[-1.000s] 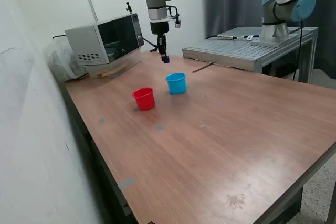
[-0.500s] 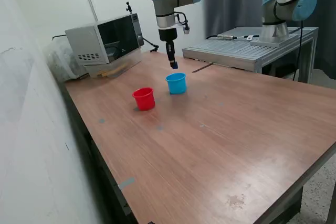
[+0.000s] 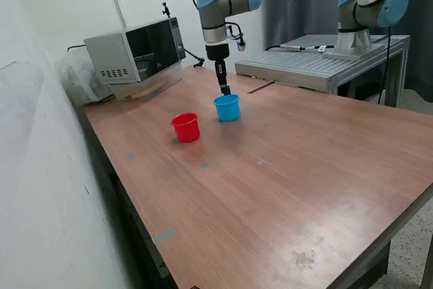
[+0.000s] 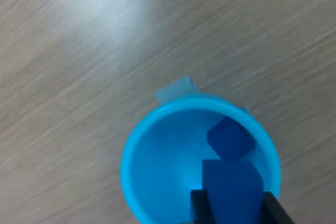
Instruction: Place red objects in the red bin, and blue objects in the blue bin.
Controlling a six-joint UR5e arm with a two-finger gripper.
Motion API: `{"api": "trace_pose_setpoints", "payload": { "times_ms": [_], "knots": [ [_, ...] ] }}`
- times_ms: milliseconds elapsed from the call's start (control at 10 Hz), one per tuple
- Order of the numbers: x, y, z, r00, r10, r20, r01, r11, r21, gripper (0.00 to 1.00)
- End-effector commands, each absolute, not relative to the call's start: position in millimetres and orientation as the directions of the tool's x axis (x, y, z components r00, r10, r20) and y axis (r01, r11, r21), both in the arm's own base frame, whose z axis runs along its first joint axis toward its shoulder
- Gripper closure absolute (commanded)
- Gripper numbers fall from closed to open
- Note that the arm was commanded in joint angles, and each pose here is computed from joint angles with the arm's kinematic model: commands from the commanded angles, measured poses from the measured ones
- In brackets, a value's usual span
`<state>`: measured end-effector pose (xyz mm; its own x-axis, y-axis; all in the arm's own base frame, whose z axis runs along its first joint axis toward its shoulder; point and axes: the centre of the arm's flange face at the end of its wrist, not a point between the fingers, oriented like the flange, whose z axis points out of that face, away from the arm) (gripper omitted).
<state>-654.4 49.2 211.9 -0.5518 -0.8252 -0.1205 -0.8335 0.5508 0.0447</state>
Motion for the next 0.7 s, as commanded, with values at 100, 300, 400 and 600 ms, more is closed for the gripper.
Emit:
{"api": "trace_pose_setpoints", "payload": {
  "times_ms": [100, 300, 400, 600],
  "knots": [
    [-654.2, 50.7, 208.1, -0.553, -0.824, -0.121, -0.832, 0.553, 0.038, 1.0],
    [-654.4, 50.8, 208.4, -0.544, -0.83, -0.122, -0.838, 0.544, 0.035, 0.0],
    [-654.2, 51.9, 207.3, -0.544, -0.83, -0.125, -0.838, 0.544, 0.032, 0.0],
    [-657.8, 53.8, 211.5, -0.498, -0.859, -0.123, -0.867, 0.498, 0.031, 0.0]
  ]
}}
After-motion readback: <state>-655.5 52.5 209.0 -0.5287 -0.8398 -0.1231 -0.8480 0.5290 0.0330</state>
